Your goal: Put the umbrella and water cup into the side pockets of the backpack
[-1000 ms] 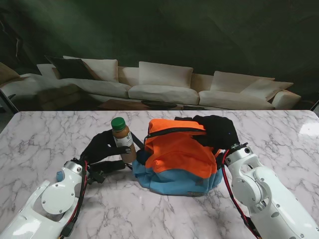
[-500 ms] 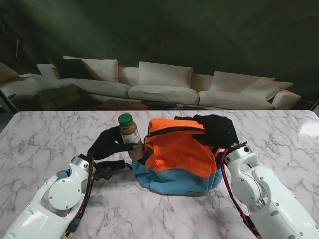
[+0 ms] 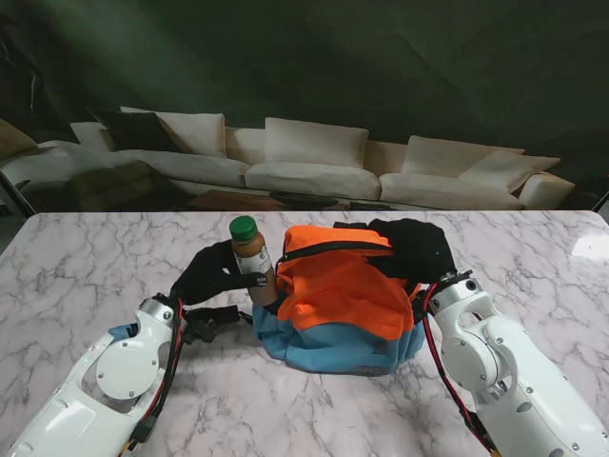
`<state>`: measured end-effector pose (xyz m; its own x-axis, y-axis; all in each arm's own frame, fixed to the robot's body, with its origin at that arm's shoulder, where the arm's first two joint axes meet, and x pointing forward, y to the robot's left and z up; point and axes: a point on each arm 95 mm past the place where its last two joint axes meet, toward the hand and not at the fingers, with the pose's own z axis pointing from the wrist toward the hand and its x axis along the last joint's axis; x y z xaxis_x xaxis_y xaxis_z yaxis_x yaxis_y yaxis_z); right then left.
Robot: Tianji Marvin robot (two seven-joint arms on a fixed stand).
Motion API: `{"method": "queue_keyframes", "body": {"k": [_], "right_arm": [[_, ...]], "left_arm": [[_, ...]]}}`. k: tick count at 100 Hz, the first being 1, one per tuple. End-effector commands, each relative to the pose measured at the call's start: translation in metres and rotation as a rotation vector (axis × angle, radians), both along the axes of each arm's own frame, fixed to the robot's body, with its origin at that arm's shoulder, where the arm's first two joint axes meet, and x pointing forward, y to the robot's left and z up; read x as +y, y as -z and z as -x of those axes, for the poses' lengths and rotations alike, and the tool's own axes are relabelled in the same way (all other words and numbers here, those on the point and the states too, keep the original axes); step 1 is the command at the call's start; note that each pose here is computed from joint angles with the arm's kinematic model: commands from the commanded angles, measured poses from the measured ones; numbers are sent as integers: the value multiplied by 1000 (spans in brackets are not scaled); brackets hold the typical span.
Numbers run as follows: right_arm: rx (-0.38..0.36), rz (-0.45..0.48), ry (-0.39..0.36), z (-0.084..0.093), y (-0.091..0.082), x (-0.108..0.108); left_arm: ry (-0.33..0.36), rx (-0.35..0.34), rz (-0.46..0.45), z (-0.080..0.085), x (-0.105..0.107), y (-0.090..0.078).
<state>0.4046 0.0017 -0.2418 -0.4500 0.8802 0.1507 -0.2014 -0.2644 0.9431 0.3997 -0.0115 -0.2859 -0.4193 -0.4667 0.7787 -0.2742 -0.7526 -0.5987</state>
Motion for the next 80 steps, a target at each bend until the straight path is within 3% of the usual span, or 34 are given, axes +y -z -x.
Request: {"method": "queue_keyframes", "body": {"k": [1,29,80], "right_arm": [[23,7,11,2,8,-2],[21,-4,9,3,9,-3],[27,-3,-22,3,10,4]], "left_arm": [[13,4,12,-3,-5,-4],[35,16,13,-10,-18,-5],[2,50,-24,-28,-22,18]]}}
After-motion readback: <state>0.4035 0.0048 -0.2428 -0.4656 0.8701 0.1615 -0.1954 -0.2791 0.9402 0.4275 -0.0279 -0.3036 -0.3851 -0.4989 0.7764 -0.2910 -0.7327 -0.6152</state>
